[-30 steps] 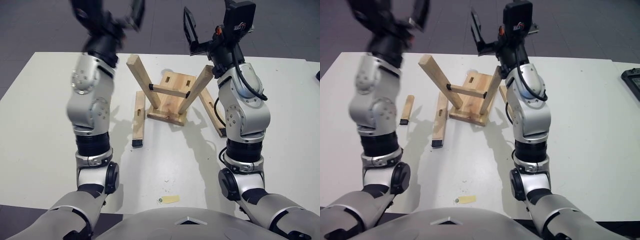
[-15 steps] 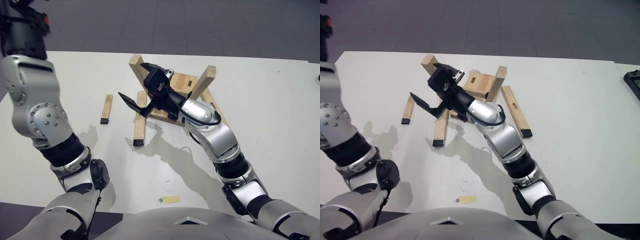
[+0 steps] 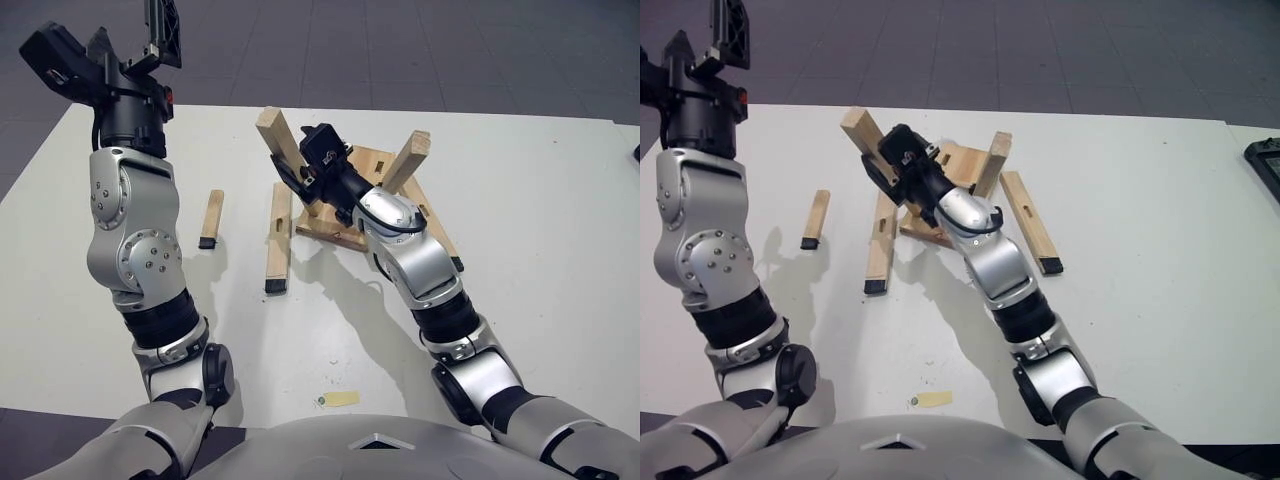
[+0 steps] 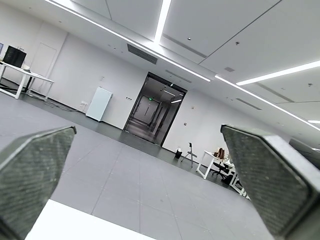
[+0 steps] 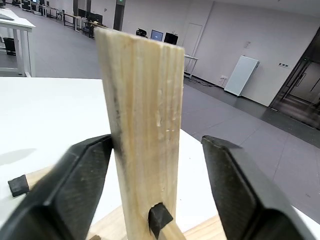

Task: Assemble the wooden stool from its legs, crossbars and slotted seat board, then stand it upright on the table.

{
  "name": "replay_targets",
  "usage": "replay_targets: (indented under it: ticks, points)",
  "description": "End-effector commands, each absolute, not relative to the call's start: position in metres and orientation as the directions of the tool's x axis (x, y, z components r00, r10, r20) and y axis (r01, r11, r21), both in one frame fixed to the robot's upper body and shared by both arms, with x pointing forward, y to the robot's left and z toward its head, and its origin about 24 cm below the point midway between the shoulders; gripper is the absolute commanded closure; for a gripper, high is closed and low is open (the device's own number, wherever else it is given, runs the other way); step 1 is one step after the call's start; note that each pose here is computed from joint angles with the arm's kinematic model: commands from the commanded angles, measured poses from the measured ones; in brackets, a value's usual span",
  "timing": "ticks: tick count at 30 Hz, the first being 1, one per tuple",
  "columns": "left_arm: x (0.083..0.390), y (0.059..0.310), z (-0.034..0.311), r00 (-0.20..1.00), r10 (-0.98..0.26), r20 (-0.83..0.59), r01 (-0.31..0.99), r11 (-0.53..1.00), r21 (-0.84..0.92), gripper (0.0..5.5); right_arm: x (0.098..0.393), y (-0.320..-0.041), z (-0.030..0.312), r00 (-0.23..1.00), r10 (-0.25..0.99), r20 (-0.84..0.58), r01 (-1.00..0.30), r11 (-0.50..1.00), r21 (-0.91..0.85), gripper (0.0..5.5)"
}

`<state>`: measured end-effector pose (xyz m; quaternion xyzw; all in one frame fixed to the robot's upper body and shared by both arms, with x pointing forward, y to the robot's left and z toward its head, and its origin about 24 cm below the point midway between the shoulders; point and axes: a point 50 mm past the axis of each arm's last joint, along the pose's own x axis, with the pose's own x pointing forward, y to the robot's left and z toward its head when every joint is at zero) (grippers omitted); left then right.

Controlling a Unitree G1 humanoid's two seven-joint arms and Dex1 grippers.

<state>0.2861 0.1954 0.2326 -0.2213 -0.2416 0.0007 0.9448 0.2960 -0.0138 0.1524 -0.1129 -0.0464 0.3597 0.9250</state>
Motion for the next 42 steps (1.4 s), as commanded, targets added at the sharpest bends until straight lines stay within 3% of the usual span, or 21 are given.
replay_targets:
  ticks: [1,3,9,16,21,22,29,32,35,39,42]
  points:
    - [0.288,0.197,0.224,0.896,0.123,0.426,0.075,0.905,-0.419,0.10,0.298,-0.013,0.146,0.721,0.693,-0.020,-0.683,0.706,-0.187,3.08]
    - [0.289,0.197,0.224,0.897,0.126,0.423,0.070,0.906,-0.418,0.10,0.298,-0.012,0.143,0.706,0.707,-0.031,-0.702,0.693,-0.165,3.37]
    - [0.292,0.197,0.224,0.899,0.121,0.420,0.070,0.908,-0.412,0.10,0.286,-0.022,0.136,0.573,0.818,-0.052,-0.818,0.566,-0.101,3.37]
    - [0.294,0.195,0.226,0.907,0.080,0.413,0.093,0.920,-0.381,0.10,0.259,-0.086,0.145,0.220,0.957,-0.190,-0.971,0.197,-0.133,3.37]
    - [0.295,0.190,0.228,0.915,0.036,0.402,0.118,0.929,-0.352,0.10,0.274,-0.129,0.152,0.229,0.923,-0.308,-0.967,0.179,-0.182,3.38]
    - [0.296,0.190,0.226,0.918,0.033,0.394,0.117,0.929,-0.350,0.10,0.274,-0.133,0.157,0.224,0.929,-0.295,-0.967,0.173,-0.188,3.01]
    - [0.293,0.187,0.222,0.927,0.013,0.375,0.123,0.933,-0.338,0.10,0.252,-0.148,0.197,0.123,0.978,-0.169,-0.970,0.083,-0.229,1.92]
    - [0.288,0.188,0.222,0.924,0.032,0.381,0.110,0.932,-0.345,0.10,0.242,-0.154,0.221,0.144,0.987,-0.068,-0.963,0.124,-0.240,1.41]
    - [0.281,0.188,0.223,0.922,0.065,0.383,0.088,0.925,-0.369,0.10,0.236,-0.147,0.231,0.251,0.968,0.020,-0.938,0.248,-0.243,0.86]
    - [0.278,0.182,0.225,0.918,0.081,0.388,0.090,0.912,-0.401,0.10,0.237,-0.127,0.217,0.426,0.903,0.048,-0.889,0.428,-0.164,0.27]
    - [0.278,0.173,0.225,0.922,0.059,0.384,0.113,0.904,-0.412,0.10,0.227,-0.113,0.200,0.477,0.879,0.028,-0.871,0.476,-0.120,0.13]
